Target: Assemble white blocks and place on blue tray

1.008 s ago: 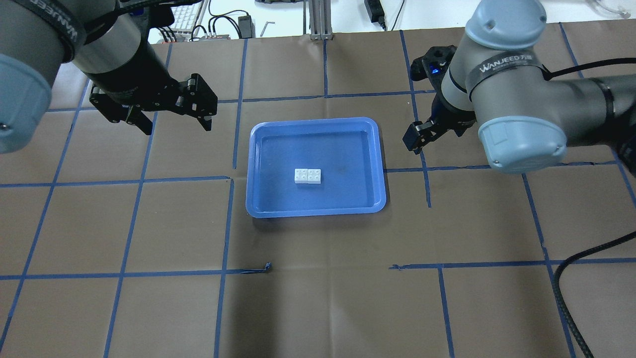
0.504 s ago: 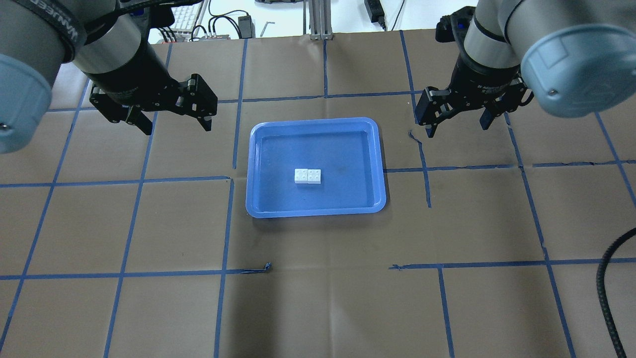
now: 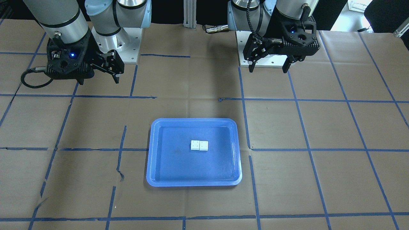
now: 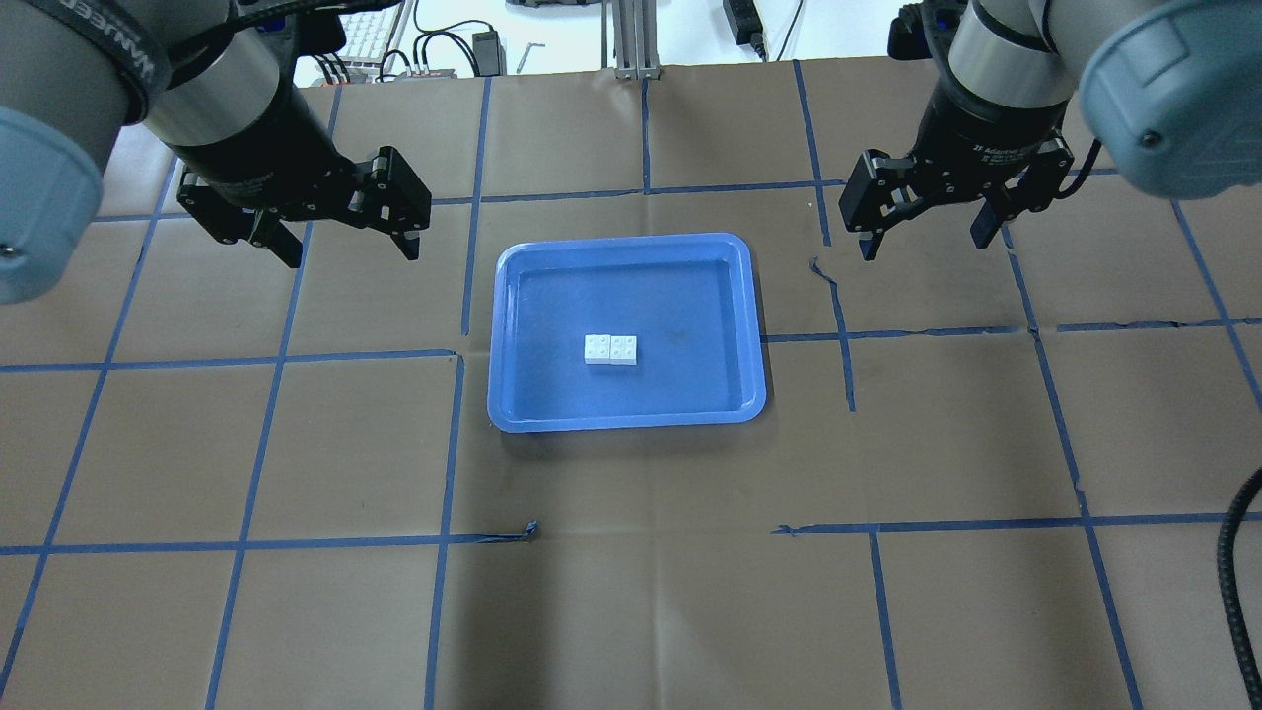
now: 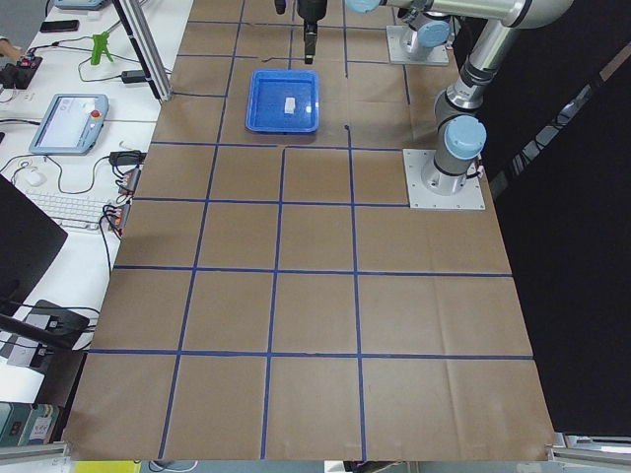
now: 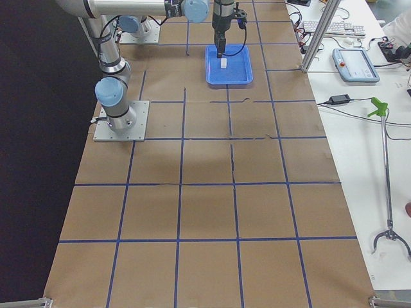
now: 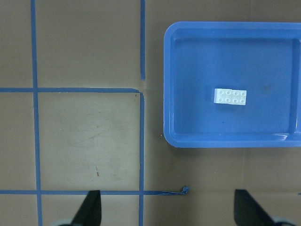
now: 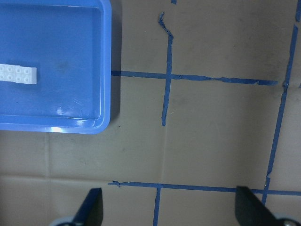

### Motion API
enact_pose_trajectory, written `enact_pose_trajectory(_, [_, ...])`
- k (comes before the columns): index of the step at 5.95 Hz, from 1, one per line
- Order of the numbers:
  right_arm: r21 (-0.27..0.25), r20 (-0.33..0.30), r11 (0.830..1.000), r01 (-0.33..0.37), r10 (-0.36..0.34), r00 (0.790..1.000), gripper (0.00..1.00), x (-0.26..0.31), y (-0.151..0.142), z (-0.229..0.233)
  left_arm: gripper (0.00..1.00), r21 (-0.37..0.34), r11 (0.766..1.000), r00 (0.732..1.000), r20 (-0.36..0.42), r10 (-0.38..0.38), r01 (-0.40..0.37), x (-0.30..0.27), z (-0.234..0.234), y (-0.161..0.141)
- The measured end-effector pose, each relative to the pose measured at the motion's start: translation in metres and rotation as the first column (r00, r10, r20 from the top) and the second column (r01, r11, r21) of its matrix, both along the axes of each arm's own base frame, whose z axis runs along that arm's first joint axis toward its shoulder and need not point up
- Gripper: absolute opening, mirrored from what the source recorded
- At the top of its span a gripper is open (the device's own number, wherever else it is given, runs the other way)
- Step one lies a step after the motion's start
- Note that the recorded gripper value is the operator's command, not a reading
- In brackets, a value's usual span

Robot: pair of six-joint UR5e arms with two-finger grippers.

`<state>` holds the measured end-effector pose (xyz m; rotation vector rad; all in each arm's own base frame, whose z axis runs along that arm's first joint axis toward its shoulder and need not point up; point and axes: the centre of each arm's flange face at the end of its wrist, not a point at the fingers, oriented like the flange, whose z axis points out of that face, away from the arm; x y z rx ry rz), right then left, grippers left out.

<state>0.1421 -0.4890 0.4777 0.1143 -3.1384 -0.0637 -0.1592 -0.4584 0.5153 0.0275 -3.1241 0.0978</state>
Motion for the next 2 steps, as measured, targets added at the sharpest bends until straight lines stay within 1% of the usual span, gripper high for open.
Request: enact_pose_trajectory(2, [-0.002, -0.002, 1.0, -0.004, 0.004, 1.0, 1.0, 0.0016, 0.0012, 0.0009, 0.99, 0.0, 1.0, 1.0, 0.0, 0.001, -0.001, 0.0001, 0.0, 0.0])
